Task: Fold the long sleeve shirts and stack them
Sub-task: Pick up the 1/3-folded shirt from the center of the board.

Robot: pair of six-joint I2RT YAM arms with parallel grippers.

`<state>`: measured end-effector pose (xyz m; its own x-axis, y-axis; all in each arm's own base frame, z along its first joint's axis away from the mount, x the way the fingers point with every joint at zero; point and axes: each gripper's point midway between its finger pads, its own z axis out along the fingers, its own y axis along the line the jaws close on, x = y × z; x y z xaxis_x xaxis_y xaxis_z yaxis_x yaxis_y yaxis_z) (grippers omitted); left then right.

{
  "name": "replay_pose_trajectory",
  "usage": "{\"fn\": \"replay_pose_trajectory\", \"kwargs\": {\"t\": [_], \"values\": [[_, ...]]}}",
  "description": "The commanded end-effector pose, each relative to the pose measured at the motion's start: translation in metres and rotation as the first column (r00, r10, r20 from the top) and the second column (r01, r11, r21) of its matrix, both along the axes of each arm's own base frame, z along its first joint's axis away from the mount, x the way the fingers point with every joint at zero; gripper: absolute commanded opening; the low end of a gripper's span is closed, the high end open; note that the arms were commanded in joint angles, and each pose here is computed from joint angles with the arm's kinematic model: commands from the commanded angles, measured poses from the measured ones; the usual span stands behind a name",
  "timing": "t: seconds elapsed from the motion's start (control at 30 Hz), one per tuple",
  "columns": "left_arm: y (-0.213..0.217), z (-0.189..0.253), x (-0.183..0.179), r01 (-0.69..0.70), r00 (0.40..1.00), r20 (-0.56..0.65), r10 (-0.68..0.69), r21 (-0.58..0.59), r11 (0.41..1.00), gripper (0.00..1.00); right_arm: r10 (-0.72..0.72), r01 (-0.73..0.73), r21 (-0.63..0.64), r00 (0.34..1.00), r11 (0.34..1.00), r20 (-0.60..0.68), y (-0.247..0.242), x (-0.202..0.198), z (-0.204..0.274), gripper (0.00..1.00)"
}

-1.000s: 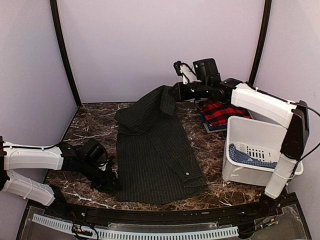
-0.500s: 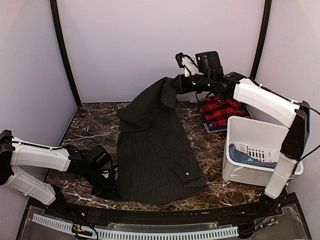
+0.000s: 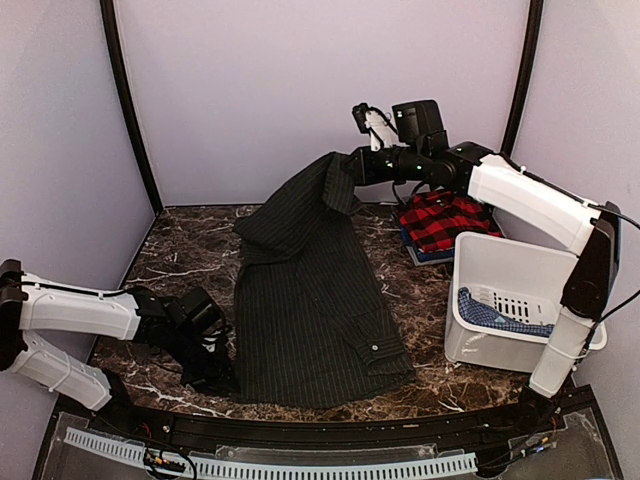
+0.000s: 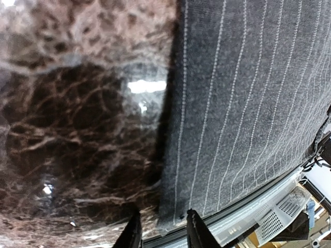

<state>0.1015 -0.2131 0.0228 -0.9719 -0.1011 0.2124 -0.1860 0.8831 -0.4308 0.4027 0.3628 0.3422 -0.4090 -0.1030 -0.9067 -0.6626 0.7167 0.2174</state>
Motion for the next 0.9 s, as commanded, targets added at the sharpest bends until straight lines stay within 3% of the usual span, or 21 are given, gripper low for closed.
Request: {"fn": "replay_pose_trajectory", "kwargs": {"t": [0.0, 0.2, 0.4, 0.53, 0.73, 0.87], "values": [[-0.007, -0.003, 0.008, 0.02, 1.0, 0.014, -0.02, 0.01, 1.0, 0.25, -0.012, 0.01, 0.036, 0.998, 0.999, 0.061, -0.004, 0.004, 0.025, 0.0], [0.016, -0.008, 0.023, 0.016, 0.998, 0.051, -0.023, 0.13, 0.991, 0.0, -0.029, 0.025, 0.051, 0.997, 0.998, 0.068, -0.006, 0.013, 0.027, 0.0], [0.048, -0.001, 0.046, -0.047, 0.996, 0.084, 0.034, 0.163, 0.985, 0.0, -0.106, 0.104, 0.067, 0.994, 0.992, 0.025, -0.017, 0.034, 0.021, 0.0], [0.056, 0.004, 0.048, -0.007, 0.996, 0.087, -0.01, 0.196, 0.981, 0.0, -0.196, 0.196, 0.076, 0.981, 0.978, -0.011, -0.037, 0.048, 0.023, 0.0], [0.042, 0.039, 0.067, 0.091, 0.977, 0.177, -0.119, 0.157, 0.983, 0.0, -0.249, 0.252, 0.106, 0.968, 0.962, -0.041, -0.059, 0.047, 0.027, 0.0], [0.02, 0.071, 0.078, 0.176, 0.948, 0.257, -0.189, 0.071, 0.982, 0.0, -0.29, 0.294, 0.103, 0.956, 0.95, -0.049, -0.069, 0.044, 0.027, 0.0]]}}
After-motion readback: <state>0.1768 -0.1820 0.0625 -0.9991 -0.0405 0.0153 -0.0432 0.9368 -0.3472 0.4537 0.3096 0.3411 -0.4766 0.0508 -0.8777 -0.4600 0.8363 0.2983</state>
